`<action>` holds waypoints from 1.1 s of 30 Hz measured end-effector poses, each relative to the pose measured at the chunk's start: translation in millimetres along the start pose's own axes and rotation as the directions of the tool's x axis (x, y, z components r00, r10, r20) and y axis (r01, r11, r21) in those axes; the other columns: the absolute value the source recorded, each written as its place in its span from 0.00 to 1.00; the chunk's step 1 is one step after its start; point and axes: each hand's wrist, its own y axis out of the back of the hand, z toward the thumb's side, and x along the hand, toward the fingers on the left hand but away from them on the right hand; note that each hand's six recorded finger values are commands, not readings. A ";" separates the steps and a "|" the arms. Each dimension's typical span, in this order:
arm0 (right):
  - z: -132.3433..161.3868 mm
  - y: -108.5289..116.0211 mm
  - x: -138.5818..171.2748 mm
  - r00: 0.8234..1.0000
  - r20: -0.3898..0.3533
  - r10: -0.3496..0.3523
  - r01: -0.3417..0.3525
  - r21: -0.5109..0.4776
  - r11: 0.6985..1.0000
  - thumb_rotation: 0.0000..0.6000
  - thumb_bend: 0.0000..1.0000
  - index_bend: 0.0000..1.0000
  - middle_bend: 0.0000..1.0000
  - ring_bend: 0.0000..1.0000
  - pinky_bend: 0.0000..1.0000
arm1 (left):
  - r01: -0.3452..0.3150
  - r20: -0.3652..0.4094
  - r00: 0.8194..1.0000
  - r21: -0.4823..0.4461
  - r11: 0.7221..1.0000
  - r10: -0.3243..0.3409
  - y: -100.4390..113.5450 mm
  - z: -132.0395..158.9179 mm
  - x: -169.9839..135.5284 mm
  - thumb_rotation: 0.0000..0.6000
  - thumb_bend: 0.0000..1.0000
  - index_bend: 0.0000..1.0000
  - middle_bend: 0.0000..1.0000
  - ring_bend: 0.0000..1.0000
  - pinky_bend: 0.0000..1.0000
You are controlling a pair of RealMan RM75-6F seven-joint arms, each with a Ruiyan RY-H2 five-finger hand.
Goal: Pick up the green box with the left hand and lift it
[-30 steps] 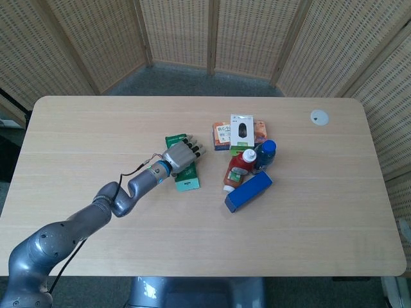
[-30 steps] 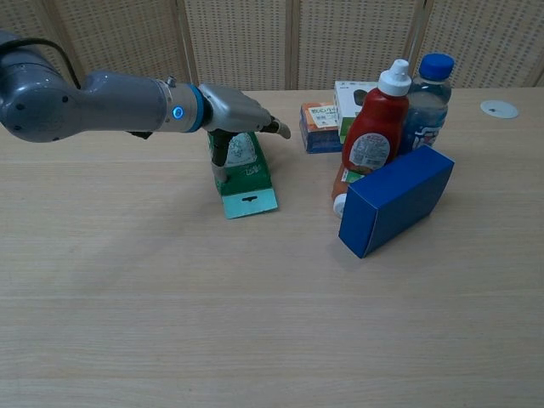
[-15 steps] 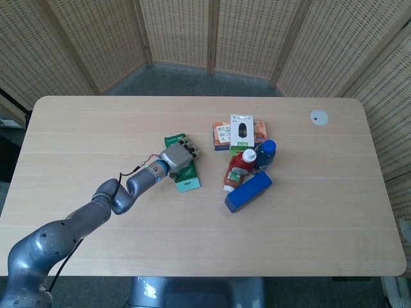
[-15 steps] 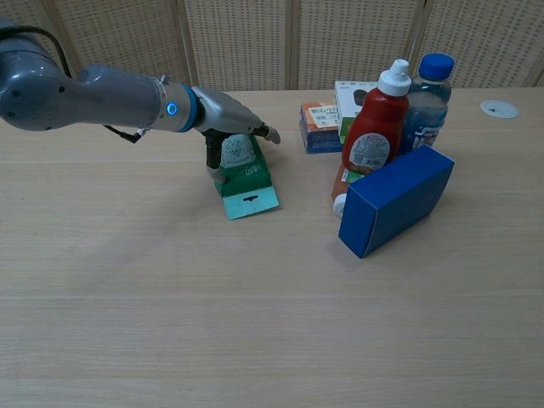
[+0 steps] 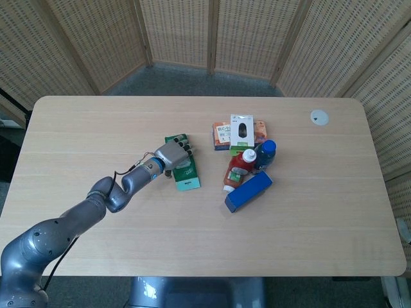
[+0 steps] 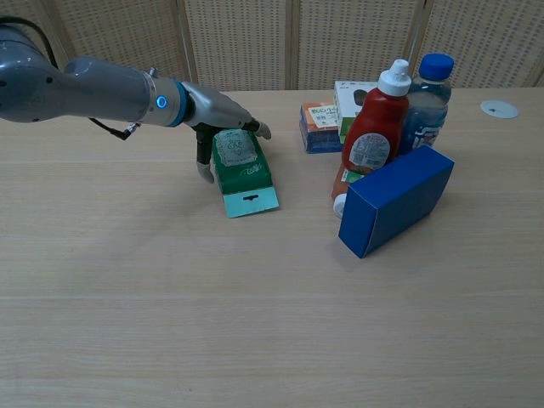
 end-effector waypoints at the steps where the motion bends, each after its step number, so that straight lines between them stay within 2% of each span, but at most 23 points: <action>1: 0.0 -0.5 -0.2 1.000 0.000 0.001 -0.001 0.000 1.000 0.21 0.34 0.00 0.00 0.00 0.00 | 0.000 -0.001 1.000 0.005 1.000 0.000 0.1 0.2 0.8 1.00 0.04 0.00 0.00 0.00 0.00; 14: -5.9 0.6 1.5 1.000 0.020 0.003 -0.003 0.000 1.000 0.22 0.34 0.00 0.00 0.00 0.00 | 0.001 -0.006 1.000 0.087 0.996 0.000 -1.0 16.6 17.5 1.00 0.04 0.02 0.00 0.00 0.00; 16: -5.9 0.1 1.6 1.000 0.020 0.004 -0.004 -0.002 1.000 0.22 0.34 0.00 0.00 0.00 0.00 | 0.003 -0.004 1.000 0.102 0.995 -0.003 -2.7 20.3 19.7 1.00 0.04 0.07 0.00 0.00 0.00; 19: -6.0 -0.5 1.6 1.000 0.020 0.005 -0.005 -0.003 1.000 0.22 0.34 0.00 0.00 0.00 0.00 | -0.001 0.000 1.000 0.109 0.994 0.001 -3.6 24.6 21.7 1.00 0.04 0.22 0.00 0.00 0.00; 20: -6.0 -0.5 1.5 1.000 0.021 0.004 -0.004 -0.005 1.000 0.21 0.33 0.00 0.00 0.00 0.00 | -0.003 0.001 1.000 0.112 0.994 0.003 -3.7 25.5 22.0 1.00 0.04 0.29 0.03 0.00 0.00; 22: -5.8 -0.3 1.5 1.000 0.019 0.003 -0.003 -0.006 1.000 0.22 0.33 0.00 0.00 0.00 0.00 | -0.007 0.003 1.000 0.116 0.993 0.007 -4.1 26.9 22.4 1.00 0.04 0.41 0.16 0.08 0.01; 24: -6.2 -0.1 1.9 1.000 0.020 0.002 -0.002 -0.006 1.000 0.21 0.34 0.00 0.00 0.00 0.00 | -0.007 0.001 1.000 0.109 0.994 0.007 -4.8 26.9 22.4 1.00 0.04 0.54 0.32 0.25 0.14; 26: -6.9 0.1 2.5 1.000 0.022 0.002 -0.001 -0.008 1.000 0.21 0.34 0.00 0.00 0.00 0.00 | -0.013 0.000 1.000 0.104 0.994 0.013 -4.3 26.0 22.0 1.00 0.02 0.66 0.50 0.45 0.37; 29: -7.7 0.7 3.1 1.000 0.024 0.000 0.001 -0.010 1.000 0.21 0.34 0.00 0.00 0.00 0.00 | -0.033 -0.004 0.999 0.091 0.995 0.033 -2.3 23.1 20.7 1.00 0.00 0.74 0.70 0.69 0.63; 33: -7.3 2.1 3.1 1.000 0.021 -0.006 0.006 -0.012 1.000 0.22 0.33 0.00 0.00 0.00 0.00 | -0.053 -0.016 0.998 0.060 0.997 0.054 -2.7 16.3 17.3 1.00 0.00 0.82 0.81 0.81 0.78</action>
